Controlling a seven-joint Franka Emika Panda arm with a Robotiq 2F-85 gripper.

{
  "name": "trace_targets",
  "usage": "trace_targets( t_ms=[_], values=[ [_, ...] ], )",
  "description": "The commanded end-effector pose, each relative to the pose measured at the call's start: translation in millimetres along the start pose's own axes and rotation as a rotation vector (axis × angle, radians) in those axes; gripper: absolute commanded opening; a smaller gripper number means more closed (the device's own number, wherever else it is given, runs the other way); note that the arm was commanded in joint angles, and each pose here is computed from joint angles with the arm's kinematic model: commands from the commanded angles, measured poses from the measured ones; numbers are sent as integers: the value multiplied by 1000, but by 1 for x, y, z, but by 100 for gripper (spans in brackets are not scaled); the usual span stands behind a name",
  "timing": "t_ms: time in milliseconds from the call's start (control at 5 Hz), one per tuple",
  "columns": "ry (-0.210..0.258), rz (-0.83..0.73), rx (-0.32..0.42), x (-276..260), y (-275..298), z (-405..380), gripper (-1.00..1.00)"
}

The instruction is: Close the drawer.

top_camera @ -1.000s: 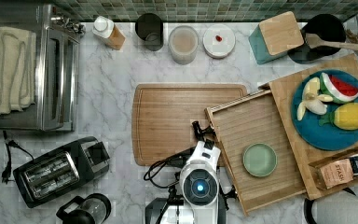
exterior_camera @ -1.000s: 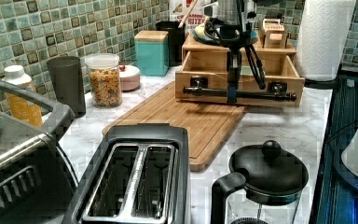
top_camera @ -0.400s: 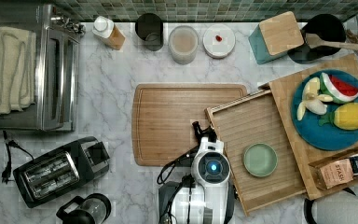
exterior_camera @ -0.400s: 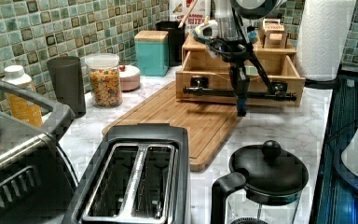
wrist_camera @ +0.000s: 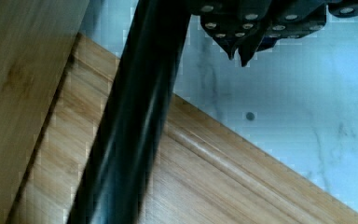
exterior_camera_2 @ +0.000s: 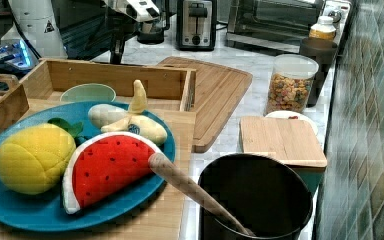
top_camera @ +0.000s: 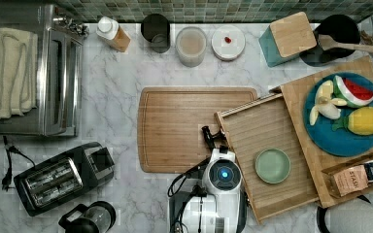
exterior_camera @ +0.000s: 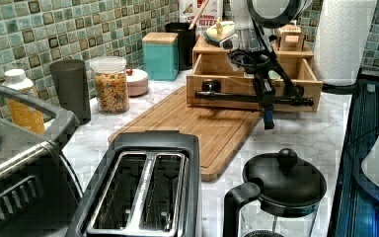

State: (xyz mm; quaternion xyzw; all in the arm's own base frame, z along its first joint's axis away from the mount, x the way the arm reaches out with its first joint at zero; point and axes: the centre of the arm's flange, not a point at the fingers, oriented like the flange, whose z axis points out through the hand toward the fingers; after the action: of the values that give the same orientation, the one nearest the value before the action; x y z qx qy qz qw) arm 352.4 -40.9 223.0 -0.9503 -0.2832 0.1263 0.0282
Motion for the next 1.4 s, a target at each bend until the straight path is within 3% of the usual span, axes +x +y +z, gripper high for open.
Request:
trace_targets(
  t_ms=[200,600,800,1000,1200,1400],
  values=[
    [216,34,-33,-45,104,-73,-100],
    [328,28,-45,-41,168,-57,-100],
    [317,60,-76,-50,190,-81,-100],
    [245,65,-14,-66,219,-118,-100],
    [239,65,21,-72,243,-137,-100],
    [345,60,14,-76,275,-117,-100]
  ],
)
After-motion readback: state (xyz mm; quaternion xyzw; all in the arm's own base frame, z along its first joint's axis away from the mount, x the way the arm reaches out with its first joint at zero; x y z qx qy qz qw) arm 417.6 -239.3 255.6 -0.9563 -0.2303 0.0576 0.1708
